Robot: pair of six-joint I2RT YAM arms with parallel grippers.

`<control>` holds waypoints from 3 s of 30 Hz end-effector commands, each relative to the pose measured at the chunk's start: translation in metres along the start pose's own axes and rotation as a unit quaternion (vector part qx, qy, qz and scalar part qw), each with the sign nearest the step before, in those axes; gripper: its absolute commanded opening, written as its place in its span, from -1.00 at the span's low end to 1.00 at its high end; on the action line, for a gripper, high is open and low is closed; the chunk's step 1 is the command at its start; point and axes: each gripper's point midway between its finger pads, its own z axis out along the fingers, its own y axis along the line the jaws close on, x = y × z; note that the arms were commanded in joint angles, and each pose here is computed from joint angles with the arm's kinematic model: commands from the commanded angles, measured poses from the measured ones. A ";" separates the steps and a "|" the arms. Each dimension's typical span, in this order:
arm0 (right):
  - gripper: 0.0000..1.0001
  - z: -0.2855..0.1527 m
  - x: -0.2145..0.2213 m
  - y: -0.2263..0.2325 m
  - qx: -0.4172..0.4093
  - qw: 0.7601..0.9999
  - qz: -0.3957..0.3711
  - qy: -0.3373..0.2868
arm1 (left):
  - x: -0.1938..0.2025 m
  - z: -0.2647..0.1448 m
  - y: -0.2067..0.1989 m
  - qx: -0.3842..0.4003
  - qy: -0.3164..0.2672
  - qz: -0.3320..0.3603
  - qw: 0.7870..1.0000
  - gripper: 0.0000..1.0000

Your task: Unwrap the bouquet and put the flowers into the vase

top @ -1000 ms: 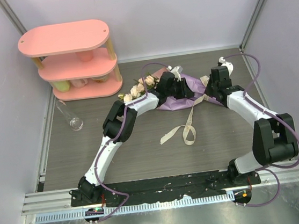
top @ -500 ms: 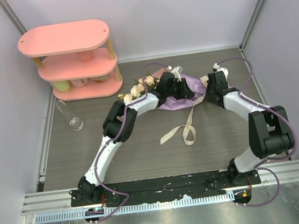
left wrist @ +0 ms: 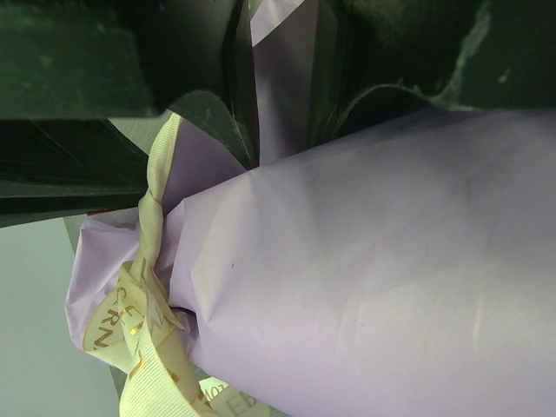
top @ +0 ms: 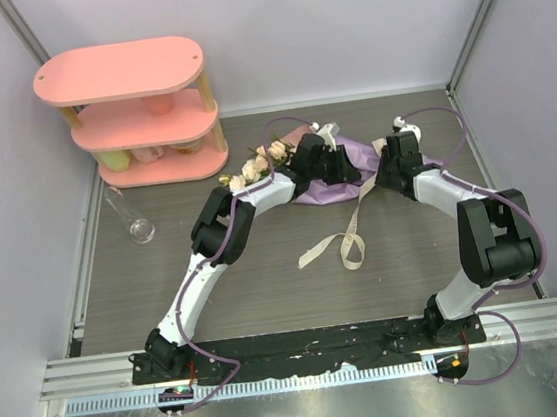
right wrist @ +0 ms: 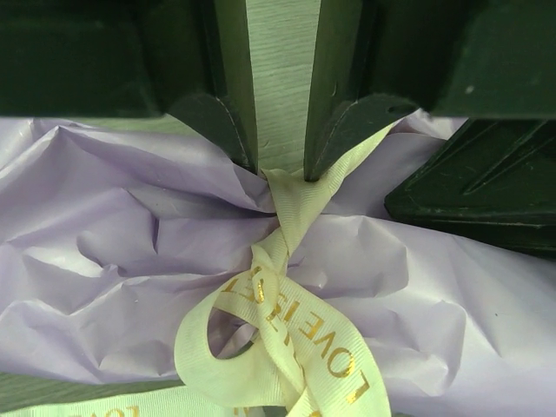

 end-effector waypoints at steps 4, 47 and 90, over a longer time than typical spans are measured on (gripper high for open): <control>-0.28 0.011 -0.030 0.017 -0.031 0.998 -0.003 -0.053 | -0.013 -0.009 -0.009 0.004 -0.008 0.015 1.000 -0.35; -0.31 0.021 -0.052 0.027 -0.012 0.997 -0.054 -0.045 | -0.009 -0.008 -0.003 0.002 -0.003 0.009 1.000 -0.35; -0.98 0.004 -0.031 0.066 -0.147 0.988 0.030 -0.035 | -0.008 -0.007 -0.004 0.005 -0.001 0.008 1.000 -0.34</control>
